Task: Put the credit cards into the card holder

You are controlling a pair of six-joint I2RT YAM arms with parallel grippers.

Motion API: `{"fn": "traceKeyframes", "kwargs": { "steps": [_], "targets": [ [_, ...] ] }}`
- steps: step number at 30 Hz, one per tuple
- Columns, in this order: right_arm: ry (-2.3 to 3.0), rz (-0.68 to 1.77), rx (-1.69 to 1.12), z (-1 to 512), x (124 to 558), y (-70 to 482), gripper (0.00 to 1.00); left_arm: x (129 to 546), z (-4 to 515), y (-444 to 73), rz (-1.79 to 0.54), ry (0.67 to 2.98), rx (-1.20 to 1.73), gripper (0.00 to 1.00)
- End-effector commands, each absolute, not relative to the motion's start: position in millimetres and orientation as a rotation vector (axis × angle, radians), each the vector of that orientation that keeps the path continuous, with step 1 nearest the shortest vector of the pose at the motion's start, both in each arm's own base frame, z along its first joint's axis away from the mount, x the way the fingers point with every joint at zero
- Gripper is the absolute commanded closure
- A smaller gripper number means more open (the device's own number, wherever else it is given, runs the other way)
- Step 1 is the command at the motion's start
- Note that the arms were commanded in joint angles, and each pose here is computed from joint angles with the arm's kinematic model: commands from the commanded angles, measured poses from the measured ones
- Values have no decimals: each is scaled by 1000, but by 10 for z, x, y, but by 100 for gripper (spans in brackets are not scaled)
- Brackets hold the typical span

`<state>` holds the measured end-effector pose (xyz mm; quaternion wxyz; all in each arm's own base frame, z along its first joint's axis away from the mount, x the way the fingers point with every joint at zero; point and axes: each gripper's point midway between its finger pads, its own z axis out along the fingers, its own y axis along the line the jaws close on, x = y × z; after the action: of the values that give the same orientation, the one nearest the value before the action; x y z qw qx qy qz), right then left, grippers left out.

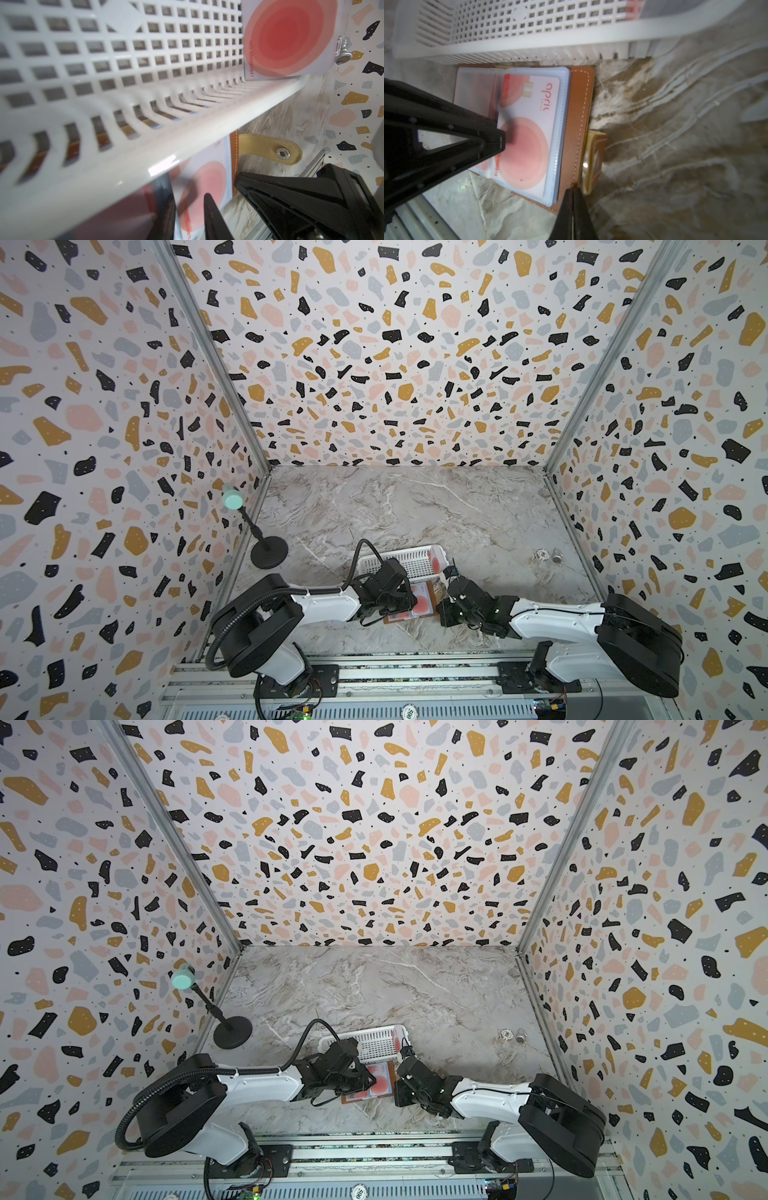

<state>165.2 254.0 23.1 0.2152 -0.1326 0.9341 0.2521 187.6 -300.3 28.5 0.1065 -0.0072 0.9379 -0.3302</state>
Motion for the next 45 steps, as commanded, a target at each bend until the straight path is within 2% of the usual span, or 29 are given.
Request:
{"fn": "traceKeyframes", "kwargs": {
  "steps": [1, 6, 9, 16, 26, 37, 45],
  "targets": [
    [2584, 732, -366, 280, 1617, 2575, 93, 1815, 350, -3045, -980, 2766, 42, 73],
    [2602, 698, -340, 245, 1621, 2520, 86, 1762, 305, -2830, -856, 2798, 50, 68],
    [2595, 698, -336, 271, 1634, 2523, 85, 1757, 361, -2702, -805, 2788, 44, 66],
    [2583, 674, -318, 315, 1719, 2528, 80, 1761, 501, -2396, -783, 2757, -9, 62],
    [2553, 602, -280, 457, 1979, 2490, 73, 1721, 398, -2082, -823, 2744, -106, 56],
    [2569, 549, -304, 449, 2104, 2508, 81, 1672, 260, -2037, -924, 2744, -140, 50],
    [2580, 551, -291, 406, 2079, 2486, 94, 1656, 285, -2160, -1035, 2725, -115, 50]
  ]
}}
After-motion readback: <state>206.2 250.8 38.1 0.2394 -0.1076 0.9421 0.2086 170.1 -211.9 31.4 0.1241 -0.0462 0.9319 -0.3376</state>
